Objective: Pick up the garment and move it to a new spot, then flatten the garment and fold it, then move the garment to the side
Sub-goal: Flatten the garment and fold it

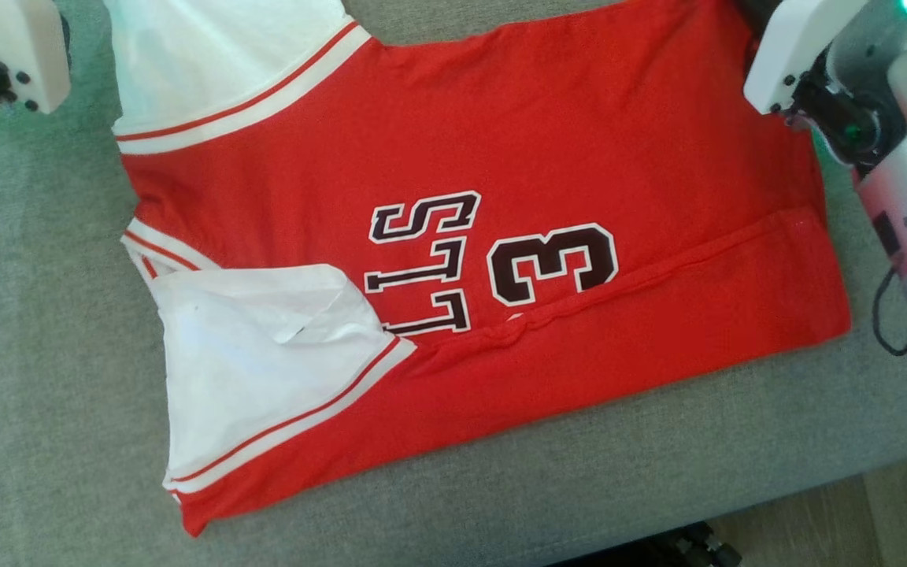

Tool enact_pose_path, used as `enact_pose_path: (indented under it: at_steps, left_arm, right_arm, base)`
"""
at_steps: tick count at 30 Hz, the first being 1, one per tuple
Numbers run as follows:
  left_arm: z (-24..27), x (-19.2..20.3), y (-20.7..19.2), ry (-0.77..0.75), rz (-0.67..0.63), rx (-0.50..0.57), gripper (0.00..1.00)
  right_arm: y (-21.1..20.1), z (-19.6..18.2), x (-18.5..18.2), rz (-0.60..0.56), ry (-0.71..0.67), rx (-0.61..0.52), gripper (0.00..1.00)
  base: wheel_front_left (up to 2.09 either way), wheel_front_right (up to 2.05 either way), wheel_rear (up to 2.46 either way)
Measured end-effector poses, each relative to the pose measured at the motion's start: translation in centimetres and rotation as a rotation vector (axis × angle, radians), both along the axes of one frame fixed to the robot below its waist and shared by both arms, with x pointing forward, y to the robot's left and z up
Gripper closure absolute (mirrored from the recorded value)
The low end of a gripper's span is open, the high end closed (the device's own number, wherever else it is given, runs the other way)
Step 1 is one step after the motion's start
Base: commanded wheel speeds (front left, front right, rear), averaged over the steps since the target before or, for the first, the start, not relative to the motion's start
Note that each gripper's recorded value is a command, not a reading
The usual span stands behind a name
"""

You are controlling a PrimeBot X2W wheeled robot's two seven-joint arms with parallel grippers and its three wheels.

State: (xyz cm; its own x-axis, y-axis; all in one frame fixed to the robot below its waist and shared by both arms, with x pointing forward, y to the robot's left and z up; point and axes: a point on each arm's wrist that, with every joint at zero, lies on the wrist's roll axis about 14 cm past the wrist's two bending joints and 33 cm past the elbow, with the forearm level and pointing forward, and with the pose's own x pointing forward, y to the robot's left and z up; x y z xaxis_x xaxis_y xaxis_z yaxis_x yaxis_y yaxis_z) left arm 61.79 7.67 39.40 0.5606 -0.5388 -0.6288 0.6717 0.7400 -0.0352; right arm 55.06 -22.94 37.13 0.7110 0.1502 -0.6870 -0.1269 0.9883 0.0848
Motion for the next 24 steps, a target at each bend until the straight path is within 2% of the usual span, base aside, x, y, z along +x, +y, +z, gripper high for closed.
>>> enact_pose_path:
  at_steps: [5,14,21,24]
  left_arm:
    - [1.0,0.2,0.0,-0.047,-0.001,-0.029,1.0]
    - [8.0,2.0,-0.8,-0.311,-0.017,-0.147,1.0]
    - [11.0,0.1,-1.5,-0.363,-0.067,-0.179,1.0]
    - [11.5,-1.7,-1.5,-0.359,-0.094,-0.202,1.0]
  right_arm:
    - [-0.8,1.1,0.9,0.002,-0.057,-0.029,1.0]
    - [-3.0,5.7,2.9,-0.055,-0.237,-0.027,1.0]
    - [-3.7,9.0,3.4,-0.073,-0.348,-0.005,1.0]
    - [-3.4,8.6,2.0,-0.066,-0.355,0.016,1.0]
  base:
    - [0.0,0.0,0.0]
    - [0.0,0.0,0.0]
    - [0.0,0.0,0.0]
    - [0.0,0.0,0.0]
